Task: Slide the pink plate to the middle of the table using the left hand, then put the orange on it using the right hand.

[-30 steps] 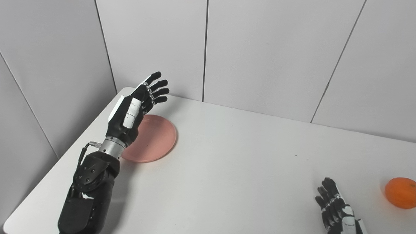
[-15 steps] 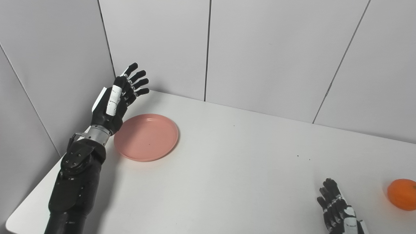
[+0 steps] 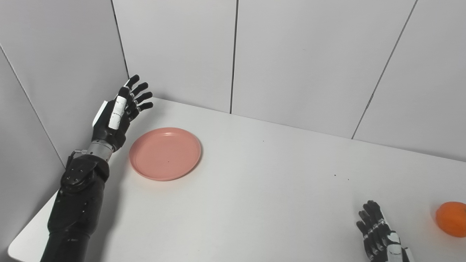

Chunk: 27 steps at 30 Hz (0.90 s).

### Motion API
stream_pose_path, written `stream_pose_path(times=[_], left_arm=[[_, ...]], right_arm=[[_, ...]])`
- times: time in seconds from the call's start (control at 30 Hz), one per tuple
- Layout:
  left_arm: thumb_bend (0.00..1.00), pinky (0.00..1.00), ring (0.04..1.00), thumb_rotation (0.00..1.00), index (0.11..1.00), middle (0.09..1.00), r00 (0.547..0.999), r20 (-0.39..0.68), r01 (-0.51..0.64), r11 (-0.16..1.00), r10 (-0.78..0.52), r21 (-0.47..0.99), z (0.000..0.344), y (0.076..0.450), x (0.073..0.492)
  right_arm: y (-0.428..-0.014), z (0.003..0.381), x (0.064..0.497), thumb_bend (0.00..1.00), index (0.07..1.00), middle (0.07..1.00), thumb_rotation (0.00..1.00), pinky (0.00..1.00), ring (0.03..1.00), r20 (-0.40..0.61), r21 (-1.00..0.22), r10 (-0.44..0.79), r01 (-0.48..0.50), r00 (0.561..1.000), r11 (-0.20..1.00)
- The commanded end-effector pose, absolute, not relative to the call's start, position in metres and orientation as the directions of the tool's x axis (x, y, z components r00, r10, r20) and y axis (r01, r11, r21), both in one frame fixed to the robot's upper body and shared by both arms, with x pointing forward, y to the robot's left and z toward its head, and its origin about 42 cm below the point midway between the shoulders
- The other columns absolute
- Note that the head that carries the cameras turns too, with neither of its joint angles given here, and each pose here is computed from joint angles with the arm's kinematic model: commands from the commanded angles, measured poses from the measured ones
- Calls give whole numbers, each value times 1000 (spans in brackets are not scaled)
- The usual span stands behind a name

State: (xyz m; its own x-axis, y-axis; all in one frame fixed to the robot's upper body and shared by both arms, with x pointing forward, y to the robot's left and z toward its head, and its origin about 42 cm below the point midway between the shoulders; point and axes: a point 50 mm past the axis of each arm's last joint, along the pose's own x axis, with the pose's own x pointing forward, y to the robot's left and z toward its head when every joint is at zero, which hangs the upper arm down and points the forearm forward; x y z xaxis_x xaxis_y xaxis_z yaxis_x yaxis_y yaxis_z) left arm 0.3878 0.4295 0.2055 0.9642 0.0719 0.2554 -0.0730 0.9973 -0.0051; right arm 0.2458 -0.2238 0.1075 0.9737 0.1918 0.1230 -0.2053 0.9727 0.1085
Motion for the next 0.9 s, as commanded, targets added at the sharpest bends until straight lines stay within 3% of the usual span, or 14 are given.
stream_pose_path(times=[0.0, 0.33, 0.87], left_arm=[[1000, 787, 857, 839, 934, 909, 928, 366, -94, 994, 70, 48, 242, 441, 398], [1000, 784, 863, 847, 926, 895, 937, 318, -173, 983, 144, 66, 228, 464, 408], [1000, 820, 865, 856, 921, 896, 962, 206, -191, 981, 178, 44, 190, 470, 413]], right_arm=[[-237, 74, 228, 744, 957, 971, 1000, 1000, 981, 16, 109, 171, -171, 985, 979], [-237, 74, 227, 742, 955, 968, 1000, 1000, 981, 14, 102, 170, -171, 985, 980], [-235, 77, 226, 750, 947, 957, 1000, 1000, 972, 19, 107, 173, -174, 985, 979]])
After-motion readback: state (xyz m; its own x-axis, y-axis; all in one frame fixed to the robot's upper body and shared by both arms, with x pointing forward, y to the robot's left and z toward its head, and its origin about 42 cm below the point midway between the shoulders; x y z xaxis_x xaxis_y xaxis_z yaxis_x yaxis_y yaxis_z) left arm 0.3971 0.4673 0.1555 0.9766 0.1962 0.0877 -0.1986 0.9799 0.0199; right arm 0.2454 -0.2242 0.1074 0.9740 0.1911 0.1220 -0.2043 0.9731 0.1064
